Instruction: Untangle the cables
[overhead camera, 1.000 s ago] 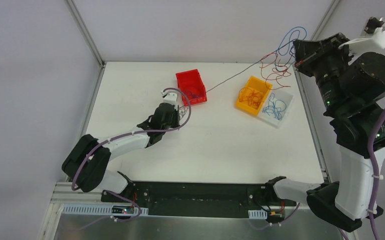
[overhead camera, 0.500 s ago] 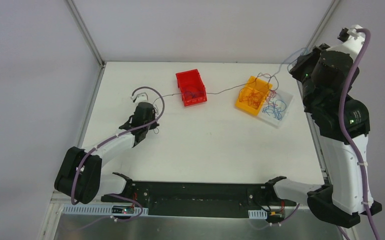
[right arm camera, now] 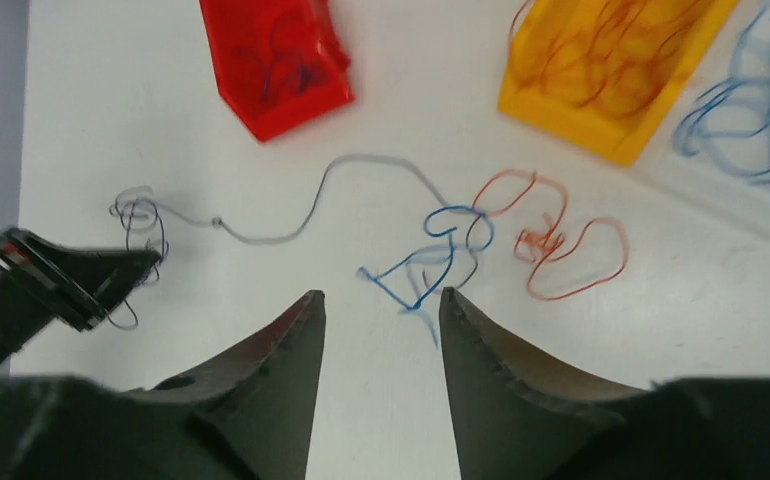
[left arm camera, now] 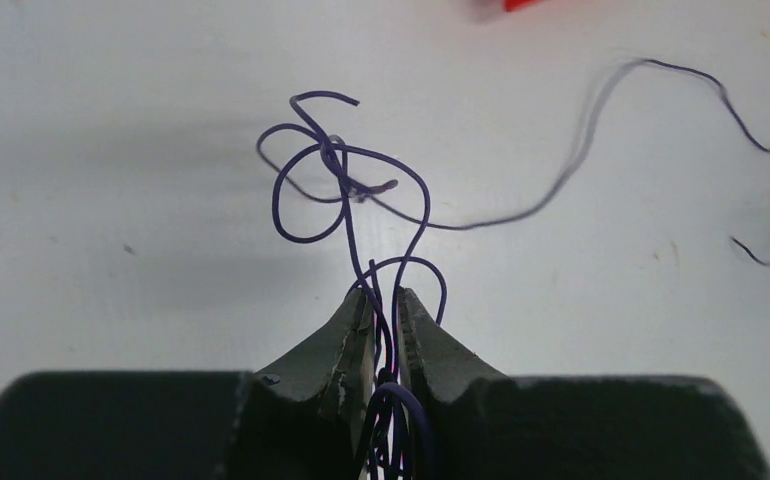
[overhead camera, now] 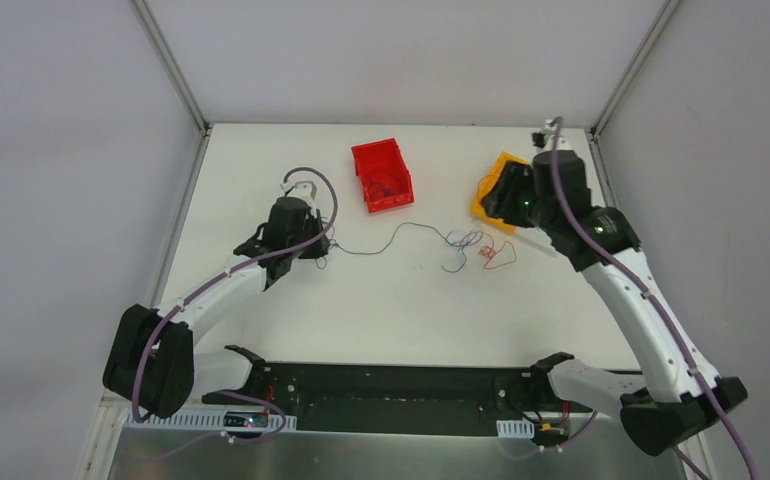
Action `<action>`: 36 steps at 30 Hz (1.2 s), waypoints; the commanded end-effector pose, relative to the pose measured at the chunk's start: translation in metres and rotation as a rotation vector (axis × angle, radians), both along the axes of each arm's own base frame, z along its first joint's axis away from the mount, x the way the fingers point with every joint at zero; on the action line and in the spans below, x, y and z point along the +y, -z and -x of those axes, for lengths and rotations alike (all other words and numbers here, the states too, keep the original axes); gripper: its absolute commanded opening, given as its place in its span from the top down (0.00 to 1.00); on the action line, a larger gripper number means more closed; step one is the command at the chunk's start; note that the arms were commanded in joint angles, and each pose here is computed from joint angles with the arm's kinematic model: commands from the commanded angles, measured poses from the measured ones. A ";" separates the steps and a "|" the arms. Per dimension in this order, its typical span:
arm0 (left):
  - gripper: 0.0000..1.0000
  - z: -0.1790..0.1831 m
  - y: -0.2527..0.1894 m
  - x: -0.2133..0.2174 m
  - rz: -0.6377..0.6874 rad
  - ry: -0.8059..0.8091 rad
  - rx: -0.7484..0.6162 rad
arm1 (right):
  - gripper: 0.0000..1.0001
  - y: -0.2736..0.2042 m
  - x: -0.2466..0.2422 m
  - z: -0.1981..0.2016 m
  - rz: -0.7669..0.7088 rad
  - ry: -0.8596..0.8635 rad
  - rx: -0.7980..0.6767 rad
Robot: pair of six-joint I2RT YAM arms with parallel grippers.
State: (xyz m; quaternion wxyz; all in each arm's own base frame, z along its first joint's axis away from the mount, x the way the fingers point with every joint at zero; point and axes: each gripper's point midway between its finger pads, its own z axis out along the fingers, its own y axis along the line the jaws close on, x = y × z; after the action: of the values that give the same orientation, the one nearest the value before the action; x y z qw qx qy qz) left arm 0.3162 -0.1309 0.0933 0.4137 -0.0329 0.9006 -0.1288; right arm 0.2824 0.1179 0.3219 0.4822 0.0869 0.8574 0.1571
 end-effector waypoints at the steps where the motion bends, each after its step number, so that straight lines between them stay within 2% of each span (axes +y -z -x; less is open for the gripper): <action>1: 0.85 0.012 -0.048 -0.040 0.088 0.233 -0.051 | 0.38 0.048 0.071 0.016 -0.098 -0.352 0.134; 2: 0.84 0.018 -0.055 -0.048 0.116 0.281 -0.048 | 0.31 0.058 0.081 0.018 -0.096 -0.405 0.147; 4: 0.83 0.030 -0.074 -0.066 0.190 0.379 -0.043 | 0.25 0.072 0.100 0.018 -0.107 -0.486 0.146; 9: 0.81 0.058 -0.126 -0.089 0.319 0.536 -0.025 | 0.18 0.086 0.135 0.012 -0.194 -0.611 0.067; 12: 0.80 0.075 -0.153 -0.098 0.384 0.621 -0.018 | 0.16 0.081 0.161 0.015 -0.245 -0.738 -0.046; 15: 0.80 0.083 -0.176 -0.101 0.417 0.658 -0.038 | 0.14 0.088 0.179 0.023 -0.230 -0.812 -0.120; 20: 0.77 0.072 -0.183 -0.084 0.336 0.552 -0.101 | 0.15 0.122 0.167 0.000 -0.128 -0.588 0.048; 24: 0.78 0.054 -0.164 -0.062 0.243 0.402 -0.105 | 0.06 0.159 0.142 0.000 -0.085 -0.381 0.179; 26: 0.78 0.046 -0.149 -0.051 0.197 0.330 -0.093 | 0.02 0.188 0.132 0.004 0.006 -0.304 0.260; 30: 0.78 0.032 -0.118 -0.031 0.104 0.217 -0.090 | 0.01 0.238 0.123 0.012 0.181 -0.227 0.390; 36: 0.78 0.019 -0.086 -0.010 0.032 0.104 -0.119 | 0.02 0.267 0.118 0.009 0.295 -0.130 0.457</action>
State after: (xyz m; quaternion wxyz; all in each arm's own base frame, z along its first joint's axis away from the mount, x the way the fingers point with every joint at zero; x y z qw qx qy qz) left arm 0.2776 -0.1587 0.1825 0.4071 0.0440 0.8865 -0.2154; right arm 0.2599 0.2483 0.0490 0.2498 -0.0452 0.9617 0.1031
